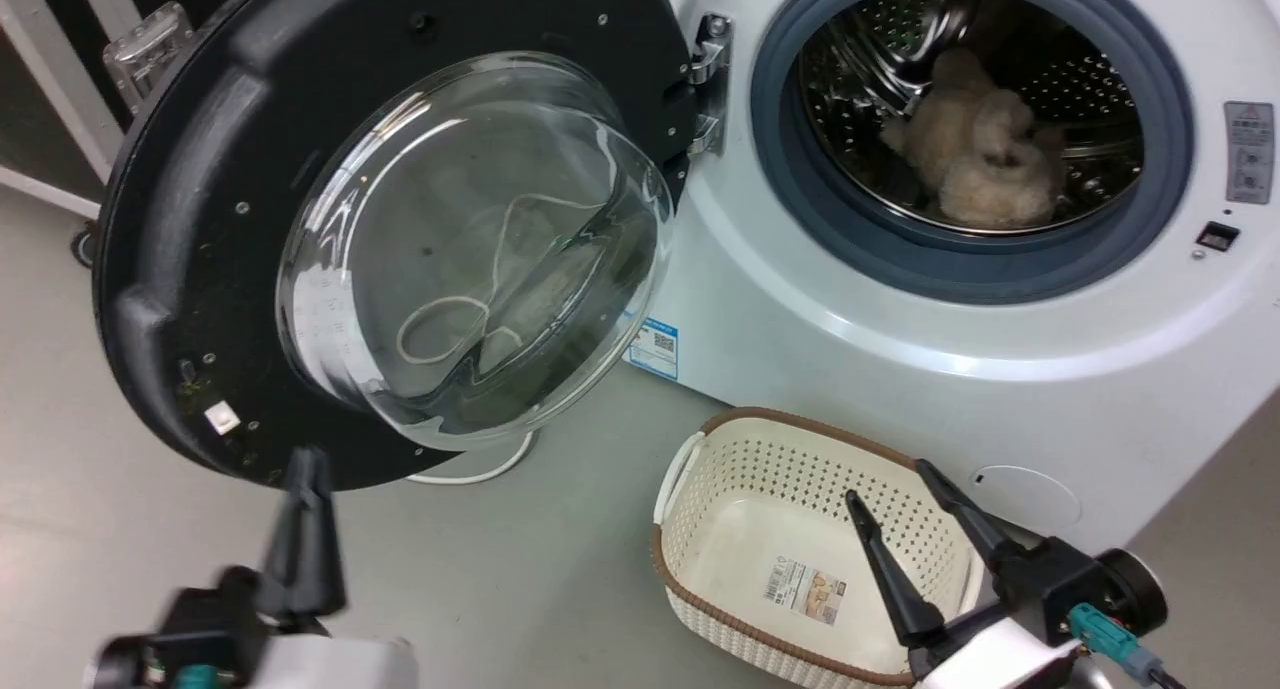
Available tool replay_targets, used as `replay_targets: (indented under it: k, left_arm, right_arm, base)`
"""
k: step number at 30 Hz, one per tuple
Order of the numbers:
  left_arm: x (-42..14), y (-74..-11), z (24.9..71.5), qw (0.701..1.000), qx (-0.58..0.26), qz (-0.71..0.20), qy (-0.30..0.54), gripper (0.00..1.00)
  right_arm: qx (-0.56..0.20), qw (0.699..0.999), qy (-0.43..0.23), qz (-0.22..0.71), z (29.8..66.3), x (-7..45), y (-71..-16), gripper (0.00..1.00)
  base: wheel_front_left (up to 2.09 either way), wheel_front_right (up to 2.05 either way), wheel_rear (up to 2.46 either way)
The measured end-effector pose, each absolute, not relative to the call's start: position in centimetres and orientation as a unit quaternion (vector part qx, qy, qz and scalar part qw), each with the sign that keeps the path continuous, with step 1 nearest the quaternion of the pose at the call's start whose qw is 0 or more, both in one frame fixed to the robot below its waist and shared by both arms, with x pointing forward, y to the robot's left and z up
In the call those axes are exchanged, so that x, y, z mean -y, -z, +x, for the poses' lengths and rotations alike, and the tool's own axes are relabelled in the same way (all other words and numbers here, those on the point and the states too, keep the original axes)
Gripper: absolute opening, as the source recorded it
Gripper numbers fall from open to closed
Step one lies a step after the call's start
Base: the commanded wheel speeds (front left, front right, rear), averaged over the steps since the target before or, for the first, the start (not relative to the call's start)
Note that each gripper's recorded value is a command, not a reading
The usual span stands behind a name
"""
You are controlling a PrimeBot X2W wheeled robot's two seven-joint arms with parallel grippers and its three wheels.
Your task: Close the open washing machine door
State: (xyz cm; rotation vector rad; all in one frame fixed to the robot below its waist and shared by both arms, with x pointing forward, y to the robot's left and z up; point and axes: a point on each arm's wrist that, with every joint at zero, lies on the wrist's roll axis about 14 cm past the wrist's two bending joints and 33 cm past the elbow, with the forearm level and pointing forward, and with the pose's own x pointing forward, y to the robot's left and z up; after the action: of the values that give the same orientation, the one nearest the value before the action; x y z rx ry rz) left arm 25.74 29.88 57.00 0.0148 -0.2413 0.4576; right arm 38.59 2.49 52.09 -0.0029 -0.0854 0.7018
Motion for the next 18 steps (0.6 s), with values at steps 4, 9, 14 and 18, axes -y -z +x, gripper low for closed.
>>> replay_targets:
  k: [4,9,14,18]
  left_arm:
    - [-31.9,-60.3,25.2,0.954,0.175,0.003,-0.245,0.00]
    - [-36.4,-64.2,24.3,0.928,0.242,-0.006,-0.284,0.00]
    - [-41.8,-65.0,25.8,0.916,0.244,-0.060,-0.312,0.00]
    - [-46.8,-65.9,26.5,0.900,0.234,-0.115,-0.349,0.00]
  right_arm:
    - [0.038,0.940,-0.338,0.002,38.8,-2.1,-51.6,1.00]
    - [0.034,0.941,-0.336,0.005,38.8,-1.9,-51.0,1.00]
    - [0.024,0.946,-0.324,0.011,39.5,-0.7,-50.0,1.00]
    - [0.016,0.948,-0.318,0.012,39.7,0.1,-49.2,1.00]
  base:
    - [0.00,0.00,0.00]
    - [0.00,0.00,0.00]
    - [0.00,0.00,0.00]
    - [0.00,0.00,0.00]
